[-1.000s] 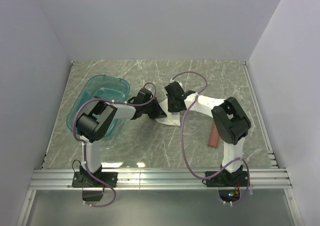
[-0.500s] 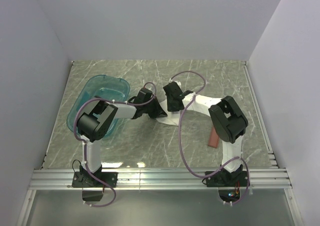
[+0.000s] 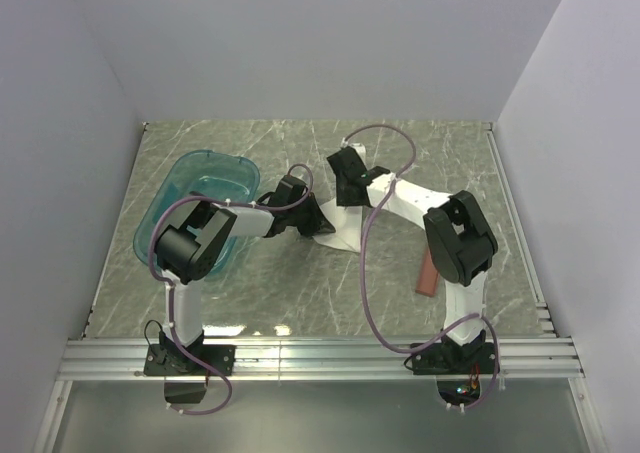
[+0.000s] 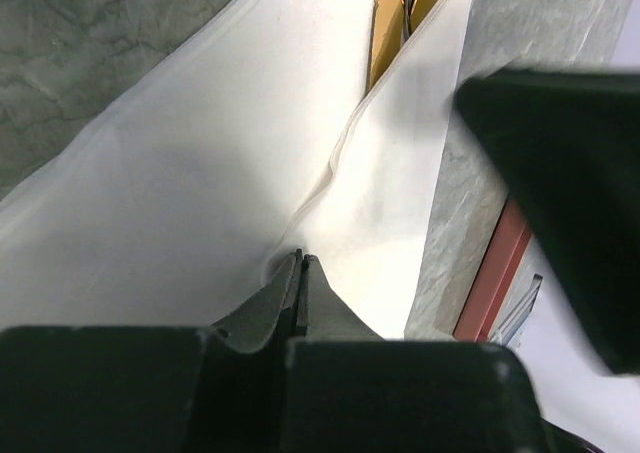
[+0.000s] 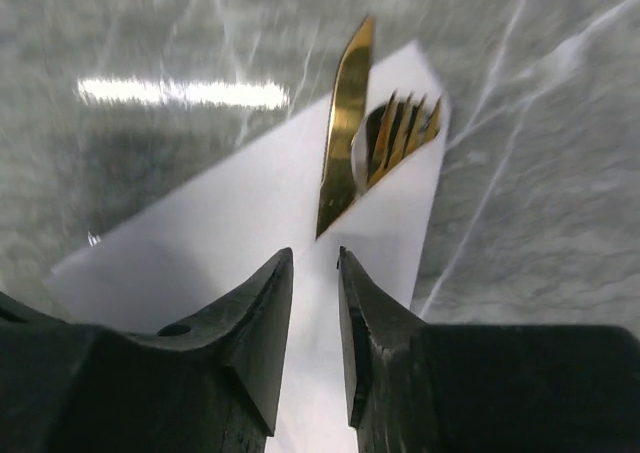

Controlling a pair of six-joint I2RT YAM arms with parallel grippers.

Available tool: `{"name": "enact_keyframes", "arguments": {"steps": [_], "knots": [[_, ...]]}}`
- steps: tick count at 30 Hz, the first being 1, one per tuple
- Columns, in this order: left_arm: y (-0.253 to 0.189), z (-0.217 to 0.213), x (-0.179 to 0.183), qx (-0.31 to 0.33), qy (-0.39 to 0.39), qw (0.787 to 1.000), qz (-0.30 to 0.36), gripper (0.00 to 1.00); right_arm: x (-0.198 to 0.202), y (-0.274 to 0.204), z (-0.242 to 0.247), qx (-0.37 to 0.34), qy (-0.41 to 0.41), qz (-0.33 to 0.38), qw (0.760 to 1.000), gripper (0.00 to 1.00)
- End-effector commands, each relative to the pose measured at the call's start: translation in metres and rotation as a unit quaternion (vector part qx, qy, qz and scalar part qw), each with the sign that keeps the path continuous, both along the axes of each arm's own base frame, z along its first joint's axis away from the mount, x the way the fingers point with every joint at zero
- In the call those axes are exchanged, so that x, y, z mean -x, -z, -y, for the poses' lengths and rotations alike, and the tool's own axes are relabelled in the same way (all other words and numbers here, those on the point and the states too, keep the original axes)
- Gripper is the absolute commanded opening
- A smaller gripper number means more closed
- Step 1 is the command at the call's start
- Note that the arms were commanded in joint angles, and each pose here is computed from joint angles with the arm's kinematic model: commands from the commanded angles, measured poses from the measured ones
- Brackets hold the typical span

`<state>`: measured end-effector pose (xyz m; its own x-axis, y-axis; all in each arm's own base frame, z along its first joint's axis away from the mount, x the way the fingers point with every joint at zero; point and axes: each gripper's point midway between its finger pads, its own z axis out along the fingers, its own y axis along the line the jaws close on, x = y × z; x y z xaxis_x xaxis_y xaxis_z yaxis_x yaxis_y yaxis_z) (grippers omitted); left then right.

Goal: Place the utensils on the paper napkin and roll it up

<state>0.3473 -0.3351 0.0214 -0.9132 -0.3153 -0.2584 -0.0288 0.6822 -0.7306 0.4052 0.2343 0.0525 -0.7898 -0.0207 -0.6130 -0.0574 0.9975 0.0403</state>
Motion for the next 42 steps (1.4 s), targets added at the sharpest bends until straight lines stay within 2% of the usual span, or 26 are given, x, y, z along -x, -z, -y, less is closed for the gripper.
{"name": "enact_keyframes", "arguments": {"steps": [1,6,9,13,18,22,27,31,37,42], "knots": [[0.062,-0.035,0.019,-0.099,-0.028,0.993,-0.061,0.00,-0.032,-0.035,0.013,0.020,0.043,0.056,0.997,0.35],[0.064,-0.035,0.020,-0.100,-0.028,0.992,-0.065,0.00,-0.053,-0.027,0.014,0.041,0.030,0.069,0.996,0.38],[0.062,-0.034,0.020,-0.099,-0.027,0.993,-0.064,0.00,-0.059,-0.027,0.001,0.022,-0.004,0.081,0.996,0.34],[0.062,-0.035,0.020,-0.100,-0.029,0.992,-0.065,0.00,-0.064,-0.021,-0.010,0.001,-0.017,0.075,0.997,0.23],[0.064,-0.037,0.023,-0.103,-0.029,0.992,-0.070,0.00,-0.063,0.002,-0.012,-0.004,-0.016,0.047,0.999,0.20],[0.066,-0.040,0.024,-0.109,-0.034,0.991,-0.072,0.00,-0.062,0.020,0.004,0.023,0.006,0.025,0.999,0.18],[0.069,-0.043,0.026,-0.113,-0.038,0.990,-0.075,0.00,-0.061,0.019,0.010,0.041,0.008,0.030,0.999,0.18],[0.071,-0.044,0.025,-0.115,-0.042,0.989,-0.079,0.00,-0.063,-0.001,0.001,0.014,-0.008,0.047,0.999,0.18],[0.072,-0.045,0.025,-0.117,-0.045,0.989,-0.082,0.00,-0.047,-0.043,-0.009,-0.043,-0.019,0.052,0.998,0.18],[0.074,-0.046,0.026,-0.122,-0.049,0.988,-0.087,0.00,-0.007,-0.025,-0.006,-0.065,-0.003,0.001,0.998,0.15]]}}
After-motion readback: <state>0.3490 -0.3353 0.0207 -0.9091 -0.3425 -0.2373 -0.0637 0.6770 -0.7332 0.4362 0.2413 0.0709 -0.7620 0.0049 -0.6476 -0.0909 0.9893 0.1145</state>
